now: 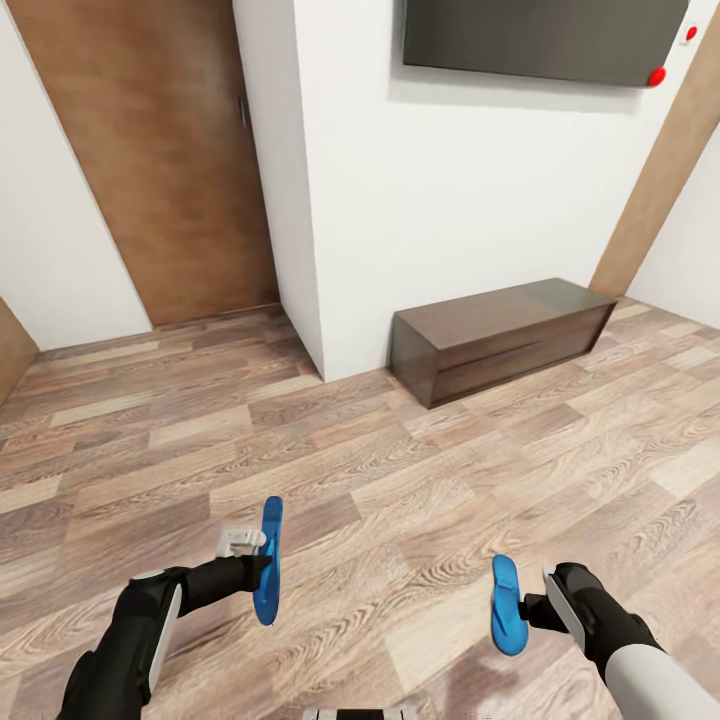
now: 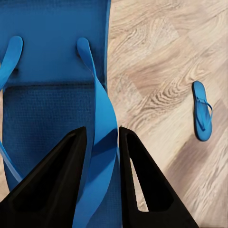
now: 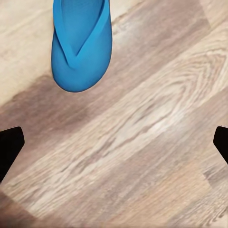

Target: In the bedroom, move the book from the bed onto either nightstand, and place the two sandals side by side next to the bed.

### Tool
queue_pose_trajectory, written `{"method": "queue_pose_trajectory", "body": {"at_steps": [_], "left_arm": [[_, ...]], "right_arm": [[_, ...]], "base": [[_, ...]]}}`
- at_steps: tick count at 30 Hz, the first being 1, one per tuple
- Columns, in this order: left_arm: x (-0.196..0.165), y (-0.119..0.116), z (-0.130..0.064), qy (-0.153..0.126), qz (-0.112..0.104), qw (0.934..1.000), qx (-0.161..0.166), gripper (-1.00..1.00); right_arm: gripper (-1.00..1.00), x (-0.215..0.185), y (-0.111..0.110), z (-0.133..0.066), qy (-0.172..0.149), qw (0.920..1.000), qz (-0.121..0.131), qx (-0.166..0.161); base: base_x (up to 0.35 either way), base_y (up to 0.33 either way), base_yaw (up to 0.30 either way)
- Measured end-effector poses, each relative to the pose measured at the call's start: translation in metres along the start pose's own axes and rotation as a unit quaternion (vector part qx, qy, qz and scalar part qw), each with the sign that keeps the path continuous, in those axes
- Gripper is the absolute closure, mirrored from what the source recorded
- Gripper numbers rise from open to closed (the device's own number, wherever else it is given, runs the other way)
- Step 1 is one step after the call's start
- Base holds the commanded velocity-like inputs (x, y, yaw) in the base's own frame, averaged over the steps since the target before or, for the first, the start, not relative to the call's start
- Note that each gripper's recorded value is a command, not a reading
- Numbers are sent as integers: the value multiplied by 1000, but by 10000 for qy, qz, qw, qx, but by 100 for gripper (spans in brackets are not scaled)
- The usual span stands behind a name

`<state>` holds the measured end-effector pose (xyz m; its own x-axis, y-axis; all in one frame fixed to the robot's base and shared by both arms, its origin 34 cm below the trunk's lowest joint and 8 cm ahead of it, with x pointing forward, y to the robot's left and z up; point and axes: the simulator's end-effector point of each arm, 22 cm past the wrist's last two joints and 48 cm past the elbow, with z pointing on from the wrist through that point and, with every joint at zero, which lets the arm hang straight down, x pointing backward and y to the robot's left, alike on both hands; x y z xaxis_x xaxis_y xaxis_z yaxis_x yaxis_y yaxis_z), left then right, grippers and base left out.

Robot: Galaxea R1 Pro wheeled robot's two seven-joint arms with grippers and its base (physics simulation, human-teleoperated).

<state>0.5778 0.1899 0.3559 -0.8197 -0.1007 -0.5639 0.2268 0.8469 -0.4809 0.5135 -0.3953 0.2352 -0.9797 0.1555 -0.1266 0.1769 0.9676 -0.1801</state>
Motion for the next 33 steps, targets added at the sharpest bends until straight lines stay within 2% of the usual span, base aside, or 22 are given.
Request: {"method": "queue_pose_trajectory", "body": {"at_steps": [12, 15, 18, 20, 24, 33], "left_arm": [[21, 10, 13, 207, -131, 9997, -16, 100], [26, 12, 16, 259, -163, 9995, -22, 100], [32, 15, 19, 311, -194, 9993, -24, 100], [35, 16, 21, 346, -215, 9992, -27, 100], [42, 19, 25, 415, -258, 9988, -34, 100], [42, 19, 25, 410, -262, 9988, -30, 100]], "right_arm": [[-100, 16, 5, 20, 241, 9997, -42, -67], [-100, 20, 20, 24, 301, 9988, -44, -379], [-100, 23, 48, 25, 352, 9939, -29, -1043], [-100, 26, 57, 26, 383, 9914, -30, -1250], [-100, 31, 63, 31, 454, 9896, -33, -1365], [-100, 24, 65, 28, 369, 9894, -55, -1400]], "base": [[0, 0, 0], [0, 0, 0], [0, 0, 0], [0, 0, 0], [0, 0, 0], [0, 0, 0]]}}
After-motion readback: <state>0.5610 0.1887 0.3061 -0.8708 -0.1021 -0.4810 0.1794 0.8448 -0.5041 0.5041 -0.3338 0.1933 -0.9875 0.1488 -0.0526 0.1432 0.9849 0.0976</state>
